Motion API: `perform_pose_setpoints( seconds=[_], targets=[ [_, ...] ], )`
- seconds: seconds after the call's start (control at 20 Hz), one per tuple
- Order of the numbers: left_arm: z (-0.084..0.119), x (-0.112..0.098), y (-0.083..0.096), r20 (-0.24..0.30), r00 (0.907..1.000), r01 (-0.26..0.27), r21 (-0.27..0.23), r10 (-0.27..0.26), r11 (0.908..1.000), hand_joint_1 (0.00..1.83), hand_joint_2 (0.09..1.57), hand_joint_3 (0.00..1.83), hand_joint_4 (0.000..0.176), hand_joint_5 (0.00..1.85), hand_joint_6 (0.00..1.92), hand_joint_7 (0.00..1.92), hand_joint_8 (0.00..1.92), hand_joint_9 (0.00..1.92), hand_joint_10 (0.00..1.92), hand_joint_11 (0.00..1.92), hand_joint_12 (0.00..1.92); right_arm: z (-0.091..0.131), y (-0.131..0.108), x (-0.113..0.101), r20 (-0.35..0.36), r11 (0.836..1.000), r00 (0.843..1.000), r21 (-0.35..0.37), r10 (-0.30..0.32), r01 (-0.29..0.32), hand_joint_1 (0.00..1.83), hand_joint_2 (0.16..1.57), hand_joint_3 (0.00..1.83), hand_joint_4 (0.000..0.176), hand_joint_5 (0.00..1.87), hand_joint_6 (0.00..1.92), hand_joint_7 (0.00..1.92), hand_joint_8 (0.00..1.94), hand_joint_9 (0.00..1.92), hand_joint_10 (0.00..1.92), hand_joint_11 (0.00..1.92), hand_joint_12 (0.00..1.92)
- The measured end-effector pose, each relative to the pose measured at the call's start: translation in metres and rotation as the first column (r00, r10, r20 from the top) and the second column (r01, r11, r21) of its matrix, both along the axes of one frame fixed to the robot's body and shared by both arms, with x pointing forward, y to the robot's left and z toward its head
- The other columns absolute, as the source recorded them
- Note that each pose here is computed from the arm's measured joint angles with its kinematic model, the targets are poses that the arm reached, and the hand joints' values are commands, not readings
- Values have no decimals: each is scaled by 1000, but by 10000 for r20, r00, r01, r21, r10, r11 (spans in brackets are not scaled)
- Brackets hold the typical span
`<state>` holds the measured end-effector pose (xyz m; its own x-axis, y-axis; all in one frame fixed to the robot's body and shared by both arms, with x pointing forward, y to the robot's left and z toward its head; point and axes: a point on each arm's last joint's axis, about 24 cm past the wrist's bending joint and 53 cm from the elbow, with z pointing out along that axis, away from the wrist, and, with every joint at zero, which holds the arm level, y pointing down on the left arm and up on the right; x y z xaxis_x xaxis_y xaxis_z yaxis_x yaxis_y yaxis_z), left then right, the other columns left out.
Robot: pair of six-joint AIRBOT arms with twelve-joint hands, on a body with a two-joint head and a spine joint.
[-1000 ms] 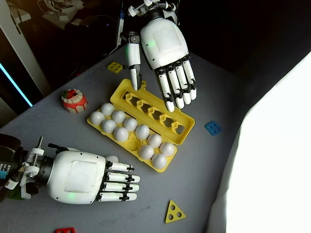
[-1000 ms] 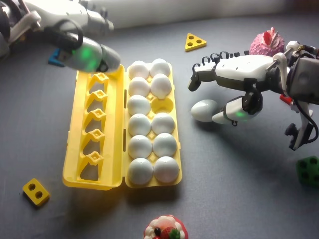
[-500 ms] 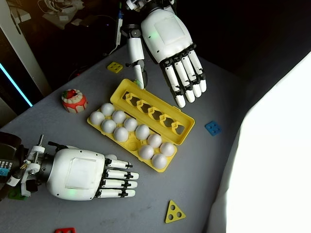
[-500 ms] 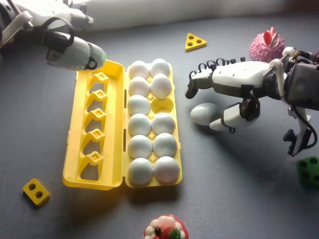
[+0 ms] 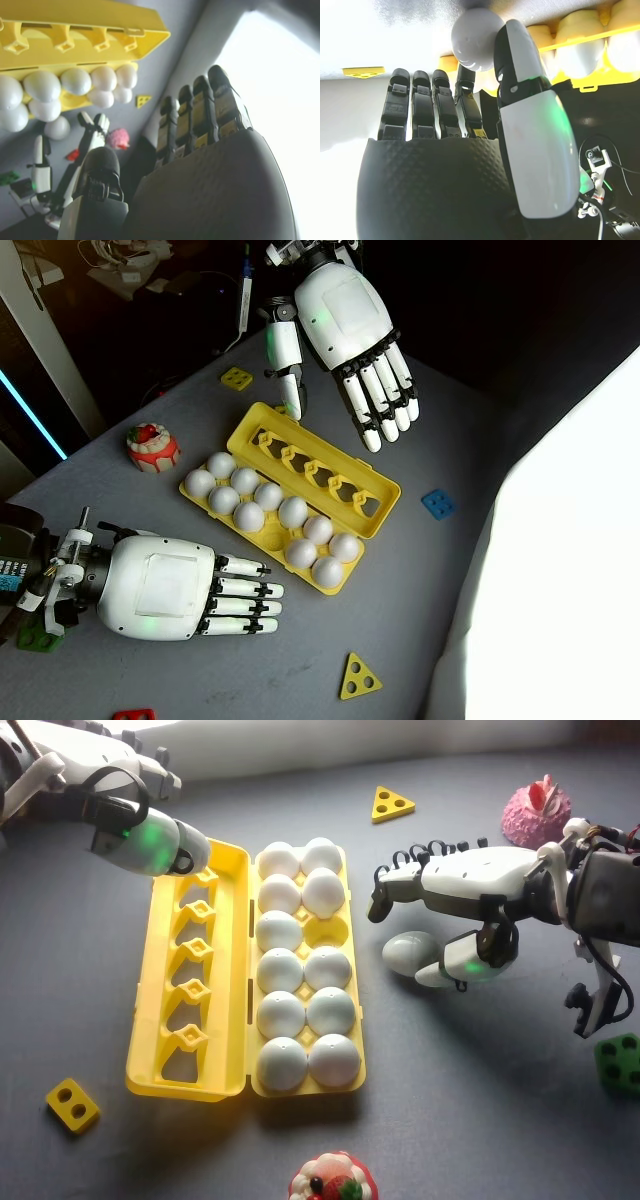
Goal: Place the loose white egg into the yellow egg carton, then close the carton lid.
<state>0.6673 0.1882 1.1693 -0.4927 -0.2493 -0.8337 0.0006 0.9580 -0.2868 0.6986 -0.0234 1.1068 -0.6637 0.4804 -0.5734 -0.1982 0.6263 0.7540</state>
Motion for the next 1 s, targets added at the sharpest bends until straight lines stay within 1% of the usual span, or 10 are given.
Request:
perform_pose_setpoints(
  seconds=[0.15,0.3,0.35,0.4,0.5,0.65,0.75,0.85,0.95,1.0],
  targets=[
    [-4,-7,-9,-149,9994,322,133,-320,9994,0,1339,0,16,153,2,103,0,64,0,0,235,-10,-3,-2,9,9997,10000,-242,1,-1,1114,1141,7,0,125,780,62,1,0,0,0,0],
    [-4,-7,-10,-175,9992,365,98,-363,9993,0,1340,0,18,143,2,92,0,61,0,0,248,-11,-4,-2,19,9996,10000,-282,4,-3,1119,1142,7,0,131,781,69,4,0,0,0,0],
    [-4,-7,-10,-173,9992,362,102,-361,9993,0,1340,0,18,143,2,92,0,61,0,0,248,-11,-4,-2,73,9996,10000,-293,-14,16,1119,1142,7,0,131,781,69,4,0,0,0,0],
    [-4,-7,-9,-188,9993,331,107,-329,9994,0,1336,0,8,165,8,115,6,83,7,0,289,-10,-3,-1,115,9996,9999,-264,-46,49,1105,1143,7,0,157,757,82,2,0,0,0,0],
    [-4,-7,-8,-193,9994,301,118,-299,9995,0,1337,0,11,154,4,126,5,95,8,0,333,-10,-1,-2,109,9997,9999,-250,-17,20,1102,1138,4,0,164,760,73,0,0,0,0,0],
    [-5,-4,-3,-247,9996,147,64,-146,9999,0,1338,0,14,177,6,112,0,78,0,0,246,-11,1,-4,6,9998,10000,-221,32,-32,1090,1147,8,0,147,766,56,0,0,0,0,0],
    [-5,-2,2,-217,9998,50,115,-48,9999,0,1339,0,15,191,6,129,3,88,3,0,320,-12,3,-5,-20,9997,10000,-221,79,-79,1105,1140,5,0,157,775,66,4,0,0,0,0],
    [-4,-1,3,-212,9998,3,113,-1,9999,0,1341,1,13,139,0,114,1,81,2,0,272,-13,6,-7,-52,9997,9999,-203,154,-155,1094,1144,6,0,143,771,68,5,0,0,0,0],
    [-3,0,4,-180,9998,-9,88,10,10000,0,1344,1,5,173,8,119,0,74,4,0,276,-13,7,-8,-76,9996,9998,-209,181,-183,1087,1148,8,0,148,779,68,3,0,0,0,0],
    [-2,0,4,-166,9999,-15,61,16,10000,0,1338,0,10,188,10,128,2,87,8,0,300,-13,7,-8,-73,9996,9998,-208,178,-180,1079,1150,8,0,140,809,82,4,0,0,0,0]
  ],
)
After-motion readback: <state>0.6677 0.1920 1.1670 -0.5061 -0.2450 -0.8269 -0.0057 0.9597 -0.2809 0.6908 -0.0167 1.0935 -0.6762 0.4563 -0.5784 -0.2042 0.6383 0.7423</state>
